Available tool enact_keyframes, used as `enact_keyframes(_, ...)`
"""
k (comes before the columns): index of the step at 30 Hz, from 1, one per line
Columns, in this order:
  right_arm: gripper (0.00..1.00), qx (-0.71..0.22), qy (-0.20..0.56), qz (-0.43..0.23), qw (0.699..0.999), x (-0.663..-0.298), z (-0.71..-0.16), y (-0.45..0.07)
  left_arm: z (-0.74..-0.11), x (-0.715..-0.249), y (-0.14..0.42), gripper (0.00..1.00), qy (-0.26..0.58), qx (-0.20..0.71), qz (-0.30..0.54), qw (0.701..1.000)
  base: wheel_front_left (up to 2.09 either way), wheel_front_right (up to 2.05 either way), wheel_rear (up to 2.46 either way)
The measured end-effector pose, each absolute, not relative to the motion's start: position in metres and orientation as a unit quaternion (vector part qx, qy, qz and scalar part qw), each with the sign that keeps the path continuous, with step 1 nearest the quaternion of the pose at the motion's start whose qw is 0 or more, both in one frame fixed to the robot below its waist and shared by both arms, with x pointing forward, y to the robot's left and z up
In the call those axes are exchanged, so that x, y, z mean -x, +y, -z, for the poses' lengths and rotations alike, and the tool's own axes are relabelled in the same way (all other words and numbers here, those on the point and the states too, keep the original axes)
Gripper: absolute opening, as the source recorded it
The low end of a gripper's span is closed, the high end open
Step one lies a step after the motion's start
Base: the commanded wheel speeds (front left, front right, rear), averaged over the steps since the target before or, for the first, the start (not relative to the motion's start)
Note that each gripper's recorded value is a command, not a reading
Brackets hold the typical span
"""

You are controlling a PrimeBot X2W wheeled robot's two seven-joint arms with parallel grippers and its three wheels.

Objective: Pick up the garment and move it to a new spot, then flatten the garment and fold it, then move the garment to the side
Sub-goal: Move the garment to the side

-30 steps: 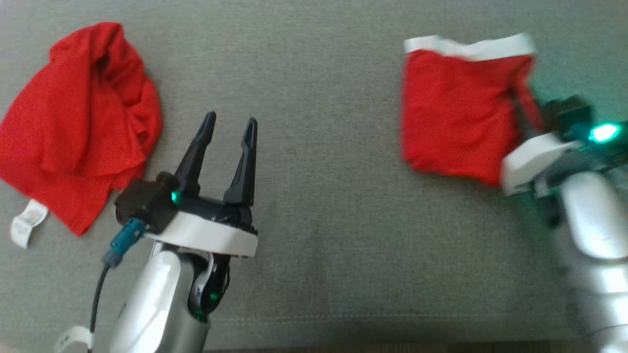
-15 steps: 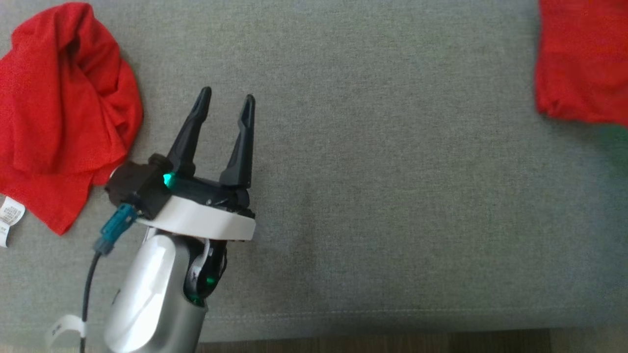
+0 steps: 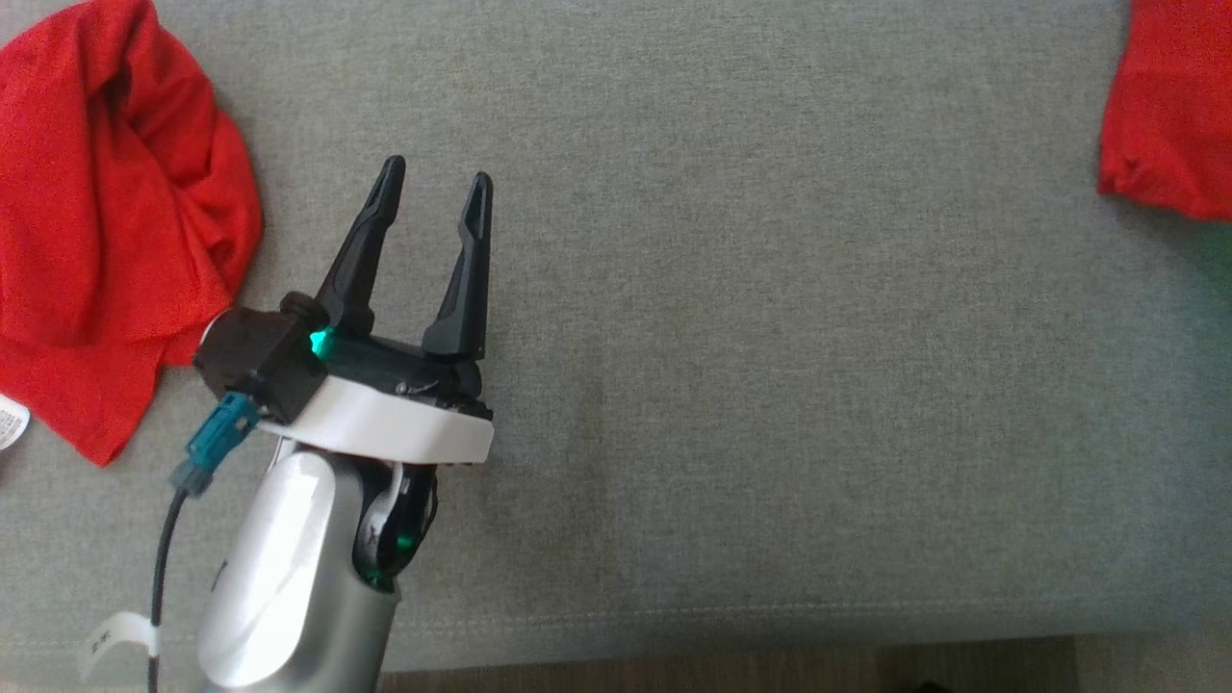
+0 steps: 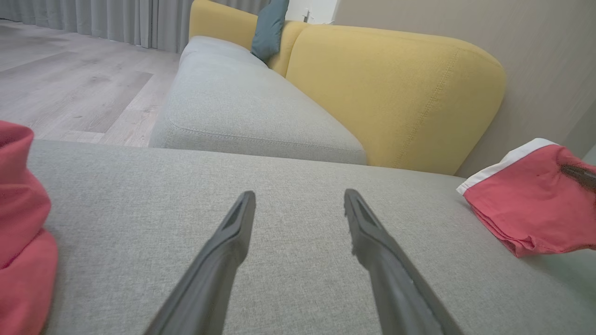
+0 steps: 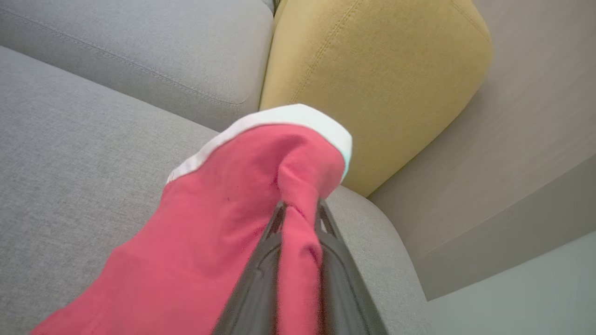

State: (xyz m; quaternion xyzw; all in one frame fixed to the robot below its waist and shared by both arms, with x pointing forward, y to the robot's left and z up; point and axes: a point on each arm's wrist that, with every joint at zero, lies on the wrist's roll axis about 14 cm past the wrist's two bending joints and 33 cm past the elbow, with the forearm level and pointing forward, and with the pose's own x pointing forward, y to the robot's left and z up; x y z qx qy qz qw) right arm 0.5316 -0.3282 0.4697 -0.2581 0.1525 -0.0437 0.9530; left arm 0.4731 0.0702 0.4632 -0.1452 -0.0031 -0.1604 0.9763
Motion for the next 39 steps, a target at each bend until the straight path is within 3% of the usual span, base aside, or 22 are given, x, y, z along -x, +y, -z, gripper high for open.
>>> enact_keyframes(13, 1.0, 0.233, 0.1, 0.04, 0.966, -0.532, -0.497, -0.308, -0.478, -0.468, 0.073, 1.0, -0.017, 0.139, 0.161, 0.977, 0.0, 0.0, 0.0)
enact_keyframes(23, 1.0, 0.145, -0.031, -0.042, 0.988, -0.524, -0.549, -0.209, -0.511, -0.445, 0.092, 1.0, -0.049, 0.128, 0.132, 0.982, 0.0, 0.0, 0.0)
enact_keyframes(31, 1.0, 0.041, -0.043, -0.097, 0.993, -0.466, -0.534, -0.139, -0.535, -0.409, 0.127, 1.0, -0.076, 0.119, 0.075, 0.987, 0.0, 0.0, 0.0)
enact_keyframes(39, 1.0, -0.01, -0.026, -0.12, 0.992, -0.418, -0.511, -0.12, -0.531, -0.372, 0.142, 1.0, -0.071, 0.11, 0.049, 0.99, 0.0, 0.0, 0.0)
